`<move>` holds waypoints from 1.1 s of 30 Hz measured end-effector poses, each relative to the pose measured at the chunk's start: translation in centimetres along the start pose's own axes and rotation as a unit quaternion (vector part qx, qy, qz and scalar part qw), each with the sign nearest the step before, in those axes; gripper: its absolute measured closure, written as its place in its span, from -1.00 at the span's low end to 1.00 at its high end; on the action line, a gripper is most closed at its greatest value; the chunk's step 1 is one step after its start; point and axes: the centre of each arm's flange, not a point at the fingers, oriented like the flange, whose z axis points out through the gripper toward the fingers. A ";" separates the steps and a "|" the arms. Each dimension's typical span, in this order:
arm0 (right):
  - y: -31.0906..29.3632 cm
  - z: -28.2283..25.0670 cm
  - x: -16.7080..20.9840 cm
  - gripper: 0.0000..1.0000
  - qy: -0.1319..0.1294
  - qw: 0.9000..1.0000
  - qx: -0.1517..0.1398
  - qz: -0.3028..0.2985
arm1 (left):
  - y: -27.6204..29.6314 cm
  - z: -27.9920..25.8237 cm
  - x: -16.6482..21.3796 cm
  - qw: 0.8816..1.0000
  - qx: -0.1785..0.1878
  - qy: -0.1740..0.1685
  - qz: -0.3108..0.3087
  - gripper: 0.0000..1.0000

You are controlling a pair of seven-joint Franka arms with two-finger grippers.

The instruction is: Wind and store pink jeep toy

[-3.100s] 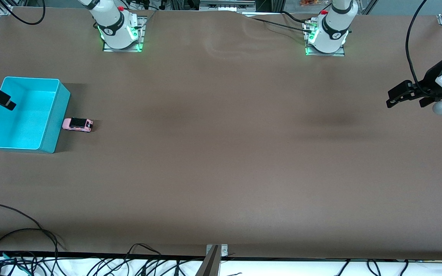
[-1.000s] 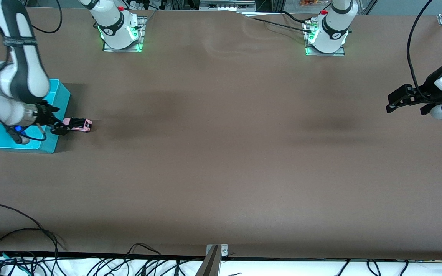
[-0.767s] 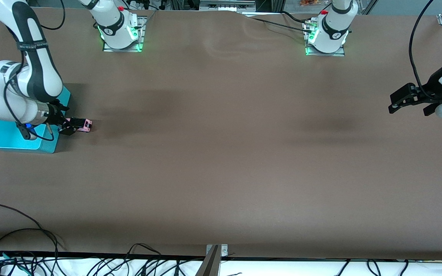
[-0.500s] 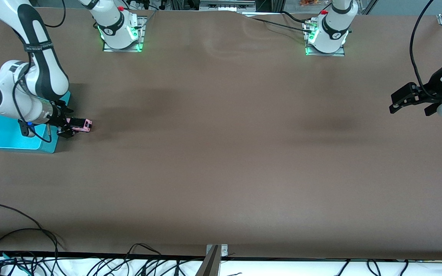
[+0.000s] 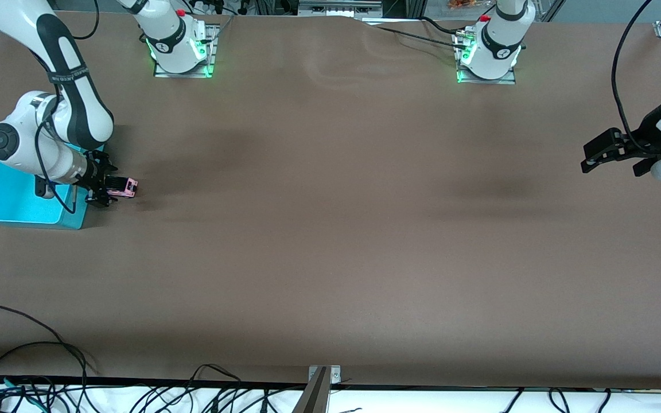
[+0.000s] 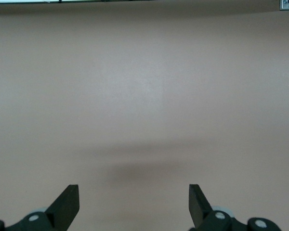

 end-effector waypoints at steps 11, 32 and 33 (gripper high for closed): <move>0.1 2.1 0.6 -0.97 0.004 1.000 -0.006 0.023 | 0.0 -0.2 0.4 1.000 0.000 0.015 0.000 -1.00; -1.9 -0.7 0.3 -0.03 0.007 0.998 0.014 0.059 | 0.0 -0.2 0.5 1.000 0.000 0.015 0.000 -1.00; -2.2 -1.3 0.2 -0.03 0.006 0.998 0.012 0.059 | 0.0 -0.2 0.5 1.000 0.000 0.015 0.000 -1.00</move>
